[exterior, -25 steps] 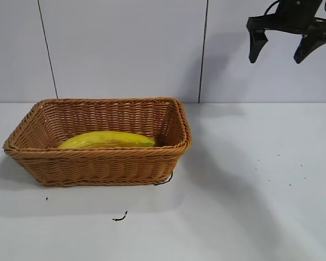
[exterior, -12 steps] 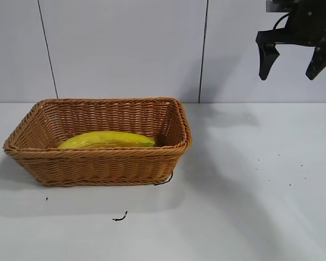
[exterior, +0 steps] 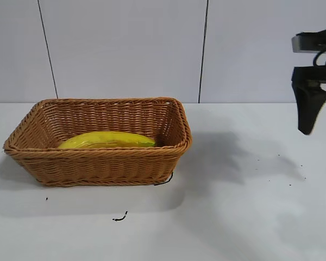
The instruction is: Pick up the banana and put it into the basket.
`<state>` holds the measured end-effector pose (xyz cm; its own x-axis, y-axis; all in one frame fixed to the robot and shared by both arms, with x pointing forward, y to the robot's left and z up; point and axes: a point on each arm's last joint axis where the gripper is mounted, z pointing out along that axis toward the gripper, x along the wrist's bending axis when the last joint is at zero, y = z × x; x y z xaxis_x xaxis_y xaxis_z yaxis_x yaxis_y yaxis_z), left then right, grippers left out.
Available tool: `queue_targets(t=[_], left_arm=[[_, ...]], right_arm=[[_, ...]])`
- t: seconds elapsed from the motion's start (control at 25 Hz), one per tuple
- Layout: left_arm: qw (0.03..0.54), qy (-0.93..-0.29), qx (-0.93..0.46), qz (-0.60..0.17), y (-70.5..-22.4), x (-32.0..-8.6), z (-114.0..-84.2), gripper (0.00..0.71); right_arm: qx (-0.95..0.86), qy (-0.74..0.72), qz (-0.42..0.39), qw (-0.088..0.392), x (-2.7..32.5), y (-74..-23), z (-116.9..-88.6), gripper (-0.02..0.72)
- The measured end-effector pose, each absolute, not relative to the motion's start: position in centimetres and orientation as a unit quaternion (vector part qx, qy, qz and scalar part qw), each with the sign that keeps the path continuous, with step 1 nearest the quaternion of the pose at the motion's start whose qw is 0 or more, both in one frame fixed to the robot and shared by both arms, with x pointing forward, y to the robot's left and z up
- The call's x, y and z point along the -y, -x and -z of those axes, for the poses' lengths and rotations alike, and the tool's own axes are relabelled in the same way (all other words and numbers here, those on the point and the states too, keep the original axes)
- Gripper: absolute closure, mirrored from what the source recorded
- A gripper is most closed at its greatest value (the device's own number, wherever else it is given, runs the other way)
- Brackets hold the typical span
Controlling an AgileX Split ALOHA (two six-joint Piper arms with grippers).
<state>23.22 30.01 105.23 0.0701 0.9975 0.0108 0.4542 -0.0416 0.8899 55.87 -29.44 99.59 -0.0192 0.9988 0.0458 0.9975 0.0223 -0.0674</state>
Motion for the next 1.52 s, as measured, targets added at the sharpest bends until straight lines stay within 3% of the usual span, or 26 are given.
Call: queue_targets(t=[0.24,0.4,0.68,1.16,1.32,1.52], left_arm=[[0.378,-0.626,-0.580,-0.359,-23.2,-30.0,-105.2,0.075],[0.378,-0.626,-0.580,-0.359,-23.2,-30.0,-105.2,0.075],[0.378,-0.626,-0.580,-0.359,-23.2,-30.0,-105.2,0.075],[0.378,-0.626,-0.580,-0.359,-23.2,-30.0,-105.2,0.075],[0.378,-0.626,-0.580,-0.359,-23.2,-30.0,-105.2,0.075],[0.378,-0.626,-0.580,-0.359,-23.2,-30.0,-105.2,0.075]], right_arm=[[0.713,0.699,-0.014,0.050,29.4,-47.4,-100.5,0.014],[0.713,0.700,0.018,0.020,29.3,-42.2,-101.5,0.014],[0.704,0.686,0.146,-0.113,29.4,-35.2,-102.0,0.014],[0.644,0.609,0.341,-0.314,29.3,-26.2,-105.4,0.014],[0.619,0.582,0.385,-0.361,29.3,-23.9,-105.5,0.014],[0.614,0.577,0.392,-0.369,29.3,-23.5,-105.5,0.014]])
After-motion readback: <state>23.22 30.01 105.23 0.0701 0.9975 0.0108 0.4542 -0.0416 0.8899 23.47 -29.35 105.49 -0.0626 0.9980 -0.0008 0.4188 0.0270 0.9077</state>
